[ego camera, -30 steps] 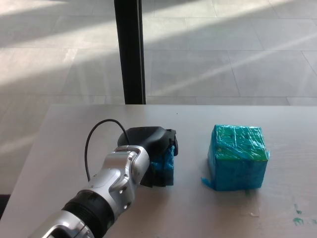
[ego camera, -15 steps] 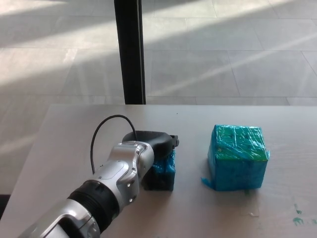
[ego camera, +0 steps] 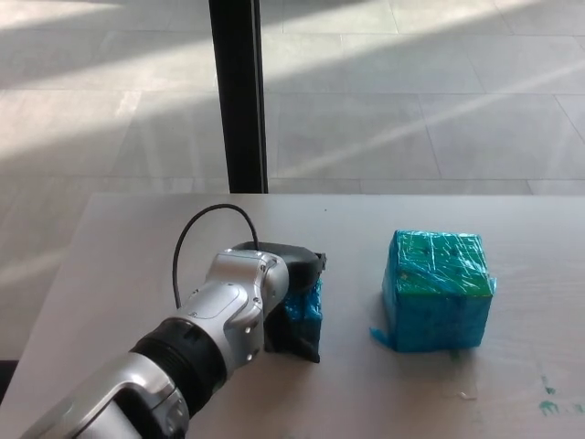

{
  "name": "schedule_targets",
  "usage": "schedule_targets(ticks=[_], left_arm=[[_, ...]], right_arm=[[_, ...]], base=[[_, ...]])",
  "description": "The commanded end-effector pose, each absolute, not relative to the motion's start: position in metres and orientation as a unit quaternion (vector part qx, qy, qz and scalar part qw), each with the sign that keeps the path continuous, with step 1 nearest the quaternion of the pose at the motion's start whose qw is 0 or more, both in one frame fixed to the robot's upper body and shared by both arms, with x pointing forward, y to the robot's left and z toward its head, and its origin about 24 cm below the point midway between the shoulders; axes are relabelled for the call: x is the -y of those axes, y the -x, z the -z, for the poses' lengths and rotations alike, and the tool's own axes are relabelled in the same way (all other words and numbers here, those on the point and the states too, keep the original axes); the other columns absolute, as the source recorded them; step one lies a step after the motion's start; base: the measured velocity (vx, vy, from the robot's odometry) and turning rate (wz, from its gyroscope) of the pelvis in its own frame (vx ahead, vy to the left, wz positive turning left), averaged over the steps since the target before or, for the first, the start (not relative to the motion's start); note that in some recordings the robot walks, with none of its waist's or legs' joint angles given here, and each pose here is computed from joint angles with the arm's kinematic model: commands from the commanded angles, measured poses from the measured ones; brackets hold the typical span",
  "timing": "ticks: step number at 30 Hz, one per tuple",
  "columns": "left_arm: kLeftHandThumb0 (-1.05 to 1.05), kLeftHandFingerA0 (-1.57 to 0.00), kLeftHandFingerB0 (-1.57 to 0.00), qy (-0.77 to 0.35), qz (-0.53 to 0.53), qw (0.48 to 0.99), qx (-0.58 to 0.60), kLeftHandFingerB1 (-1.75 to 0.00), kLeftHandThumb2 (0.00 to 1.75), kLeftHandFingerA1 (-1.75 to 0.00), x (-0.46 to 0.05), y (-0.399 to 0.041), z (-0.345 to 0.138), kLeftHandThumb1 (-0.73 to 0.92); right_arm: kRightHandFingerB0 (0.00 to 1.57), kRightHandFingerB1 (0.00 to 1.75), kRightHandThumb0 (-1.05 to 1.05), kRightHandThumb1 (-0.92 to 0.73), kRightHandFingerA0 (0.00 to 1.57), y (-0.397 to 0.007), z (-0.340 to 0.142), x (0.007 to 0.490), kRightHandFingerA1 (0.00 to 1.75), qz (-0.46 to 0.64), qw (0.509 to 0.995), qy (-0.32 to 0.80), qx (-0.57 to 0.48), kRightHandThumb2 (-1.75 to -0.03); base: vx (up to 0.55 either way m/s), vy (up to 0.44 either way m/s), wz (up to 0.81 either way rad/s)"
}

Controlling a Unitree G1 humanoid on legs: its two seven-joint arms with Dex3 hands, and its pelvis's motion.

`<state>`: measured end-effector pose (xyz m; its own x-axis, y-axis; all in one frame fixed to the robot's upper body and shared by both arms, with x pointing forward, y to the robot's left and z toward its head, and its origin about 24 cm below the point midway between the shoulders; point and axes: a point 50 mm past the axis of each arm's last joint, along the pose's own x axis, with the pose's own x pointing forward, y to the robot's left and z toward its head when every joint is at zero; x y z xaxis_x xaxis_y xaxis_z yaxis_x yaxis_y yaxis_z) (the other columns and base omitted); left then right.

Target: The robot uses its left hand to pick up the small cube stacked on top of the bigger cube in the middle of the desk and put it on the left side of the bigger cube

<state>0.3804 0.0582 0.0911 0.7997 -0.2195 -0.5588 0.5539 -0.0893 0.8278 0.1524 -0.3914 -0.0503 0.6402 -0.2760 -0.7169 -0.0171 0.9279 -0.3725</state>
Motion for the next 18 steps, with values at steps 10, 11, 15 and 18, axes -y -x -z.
schedule_targets(ticks=[10, 11, 15, 18], left_arm=[[-1.05, 0.00, 0.00, -0.620, 0.172, 0.766, 0.001, 0.00, 0.63, 0.00, -0.095, -0.394, -0.141, 0.67], [-1.05, 0.00, 0.00, -0.609, 0.158, 0.778, 0.009, 0.00, 0.63, 0.00, -0.099, -0.395, -0.148, 0.67], [-1.05, 0.00, 0.00, -0.579, 0.098, 0.809, 0.036, 0.00, 0.62, 0.00, -0.119, -0.393, -0.171, 0.67], [-1.05, 0.00, 0.00, -0.565, 0.051, 0.821, 0.063, 0.00, 0.64, 0.00, -0.141, -0.384, -0.182, 0.72]], right_arm=[[0.47, 0.39, -0.36, -0.63, 0.58, -0.147, 0.047, 0.395, 0.57, 0.076, 0.890, 0.172, -0.416, -0.58], [0.47, 0.39, -0.36, -0.63, 0.58, -0.147, 0.048, 0.395, 0.57, 0.075, 0.890, 0.172, -0.415, -0.58], [0.47, 0.39, -0.37, -0.63, 0.58, -0.148, 0.047, 0.396, 0.58, 0.075, 0.888, 0.170, -0.421, -0.58], [0.46, 0.39, -0.38, -0.63, 0.57, -0.147, 0.047, 0.397, 0.57, 0.072, 0.888, 0.169, -0.421, -0.57]], base=[[0.00, 0.000, 0.00], [0.00, 0.000, 0.00], [0.00, 0.000, 0.00], [0.00, 0.000, 0.00]])
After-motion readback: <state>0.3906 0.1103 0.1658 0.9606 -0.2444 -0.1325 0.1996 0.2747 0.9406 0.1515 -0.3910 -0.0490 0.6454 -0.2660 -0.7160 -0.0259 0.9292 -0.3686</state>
